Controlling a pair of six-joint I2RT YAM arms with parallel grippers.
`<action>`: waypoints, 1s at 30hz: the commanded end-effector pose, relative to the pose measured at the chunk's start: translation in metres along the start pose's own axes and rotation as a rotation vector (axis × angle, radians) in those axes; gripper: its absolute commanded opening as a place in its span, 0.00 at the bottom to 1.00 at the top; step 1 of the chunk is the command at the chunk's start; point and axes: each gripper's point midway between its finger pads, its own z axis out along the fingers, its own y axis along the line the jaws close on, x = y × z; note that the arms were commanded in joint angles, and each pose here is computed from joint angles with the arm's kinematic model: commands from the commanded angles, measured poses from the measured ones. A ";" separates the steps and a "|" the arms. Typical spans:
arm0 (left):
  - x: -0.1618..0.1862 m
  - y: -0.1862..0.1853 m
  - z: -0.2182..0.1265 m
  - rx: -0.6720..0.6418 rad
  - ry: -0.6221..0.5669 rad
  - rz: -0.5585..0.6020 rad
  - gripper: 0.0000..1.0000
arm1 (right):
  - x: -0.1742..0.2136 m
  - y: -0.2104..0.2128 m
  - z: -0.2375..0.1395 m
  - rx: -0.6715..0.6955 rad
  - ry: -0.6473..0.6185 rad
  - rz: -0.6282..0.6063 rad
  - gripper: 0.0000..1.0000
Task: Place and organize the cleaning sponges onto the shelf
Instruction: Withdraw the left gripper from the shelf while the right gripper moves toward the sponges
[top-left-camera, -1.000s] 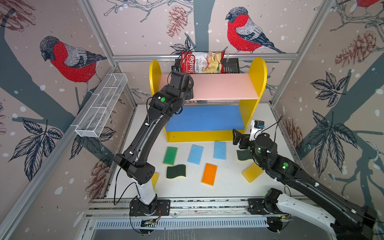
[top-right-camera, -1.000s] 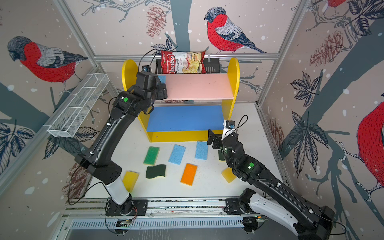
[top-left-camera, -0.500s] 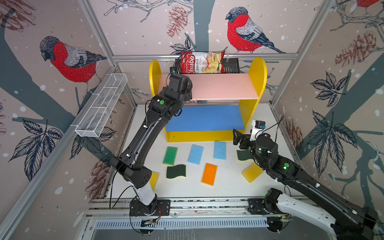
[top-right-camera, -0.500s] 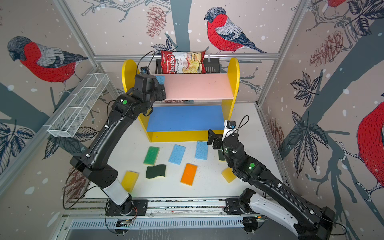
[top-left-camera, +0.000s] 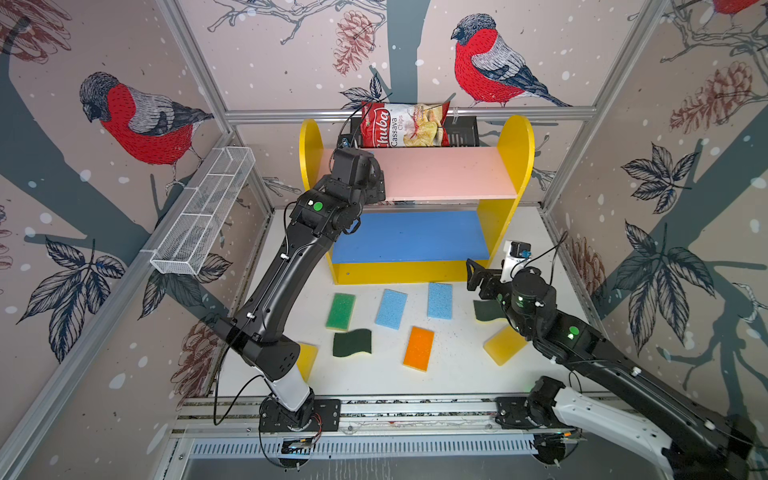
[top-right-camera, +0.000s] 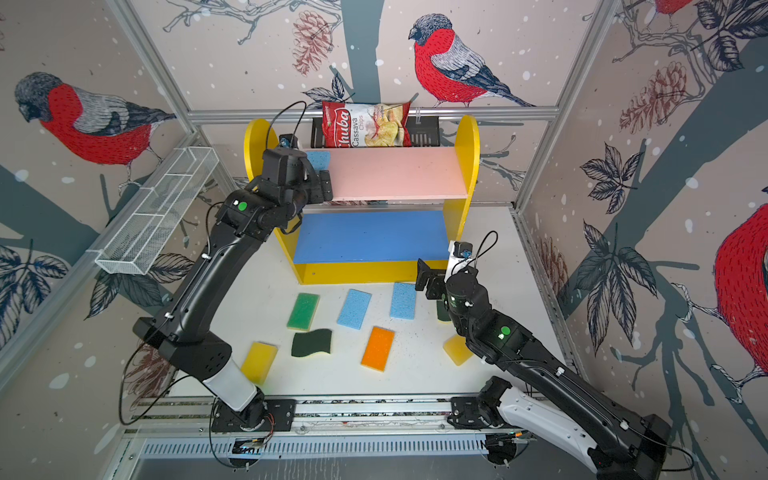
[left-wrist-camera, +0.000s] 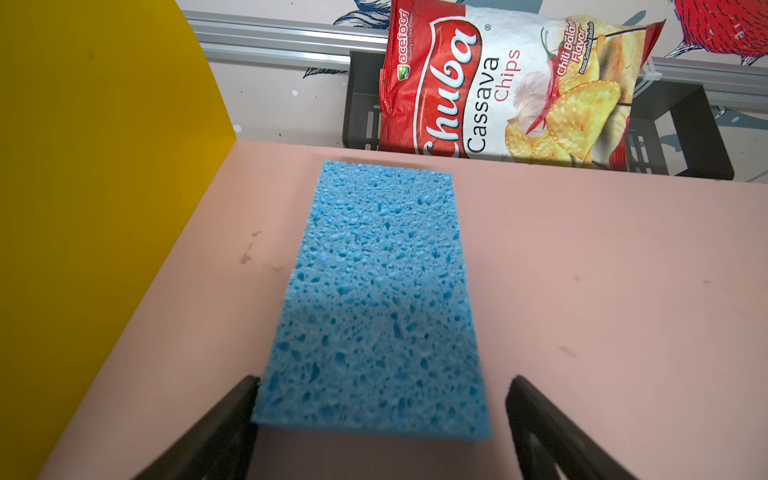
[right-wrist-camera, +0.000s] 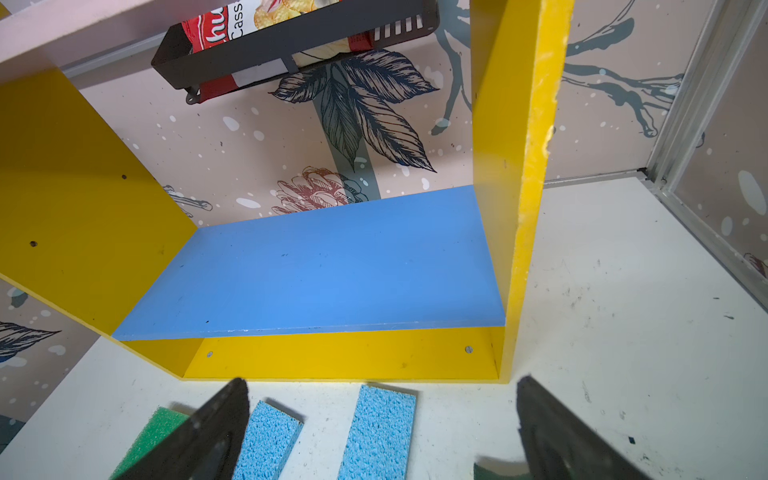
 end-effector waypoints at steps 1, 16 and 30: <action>0.042 0.009 -0.006 -0.014 0.169 0.038 0.93 | -0.005 0.000 -0.002 -0.003 -0.016 0.010 1.00; 0.033 0.007 -0.040 0.085 0.119 0.041 0.94 | -0.007 -0.002 -0.004 0.017 -0.006 0.022 1.00; 0.073 0.029 -0.081 0.149 0.130 0.018 0.91 | 0.012 0.006 -0.006 0.022 0.077 0.069 0.99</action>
